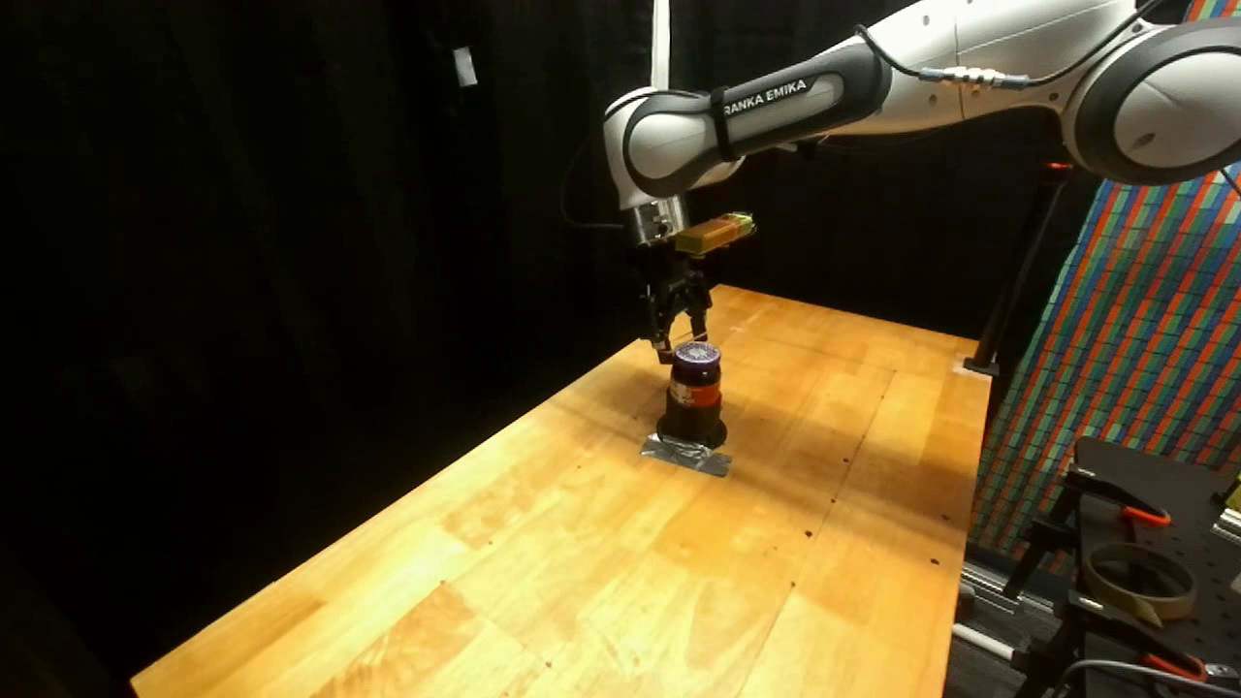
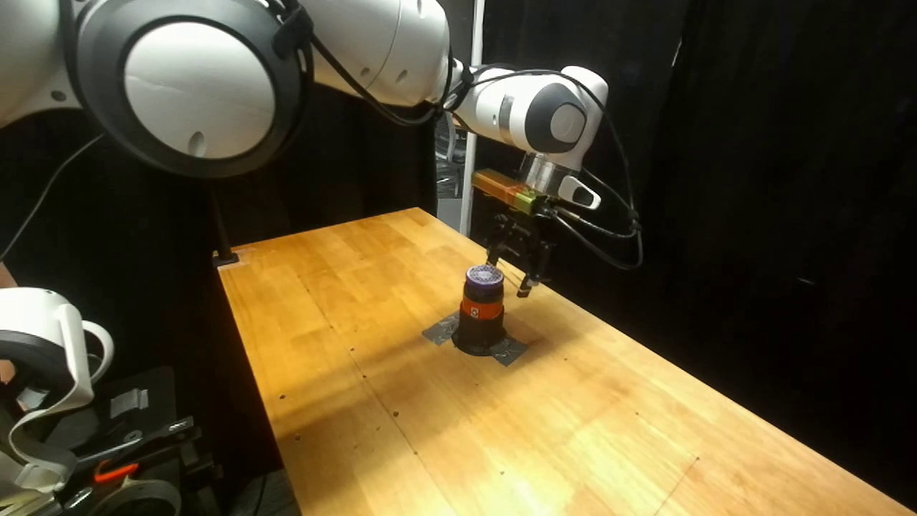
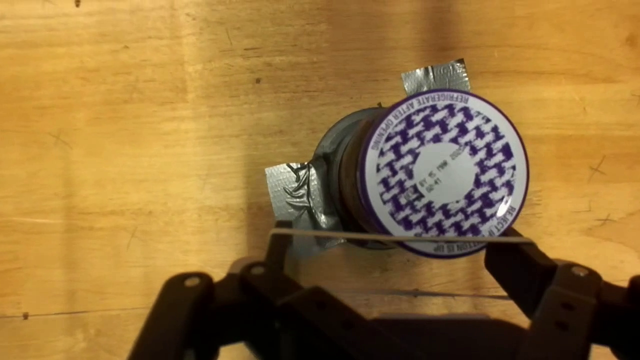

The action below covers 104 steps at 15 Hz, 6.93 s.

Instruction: Put the rubber band on the jar.

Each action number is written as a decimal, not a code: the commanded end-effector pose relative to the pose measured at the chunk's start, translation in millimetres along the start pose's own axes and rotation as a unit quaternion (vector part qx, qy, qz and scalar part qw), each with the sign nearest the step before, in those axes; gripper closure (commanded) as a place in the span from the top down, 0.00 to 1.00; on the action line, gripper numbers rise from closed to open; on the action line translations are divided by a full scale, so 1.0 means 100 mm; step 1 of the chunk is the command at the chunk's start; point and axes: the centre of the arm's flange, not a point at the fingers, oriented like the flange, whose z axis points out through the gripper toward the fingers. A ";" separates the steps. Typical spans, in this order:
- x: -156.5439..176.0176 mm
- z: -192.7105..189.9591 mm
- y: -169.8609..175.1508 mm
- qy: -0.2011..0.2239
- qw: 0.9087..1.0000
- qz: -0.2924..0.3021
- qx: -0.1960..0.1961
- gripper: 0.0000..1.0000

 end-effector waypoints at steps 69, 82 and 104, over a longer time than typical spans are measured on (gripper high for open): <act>-1.22 0.33 -0.09 0.137 0.987 -0.066 -0.053 0.58; -1.56 0.25 0.31 0.309 0.948 -0.075 -0.006 0.08; -1.80 -0.21 0.63 0.397 0.903 -0.114 0.115 0.43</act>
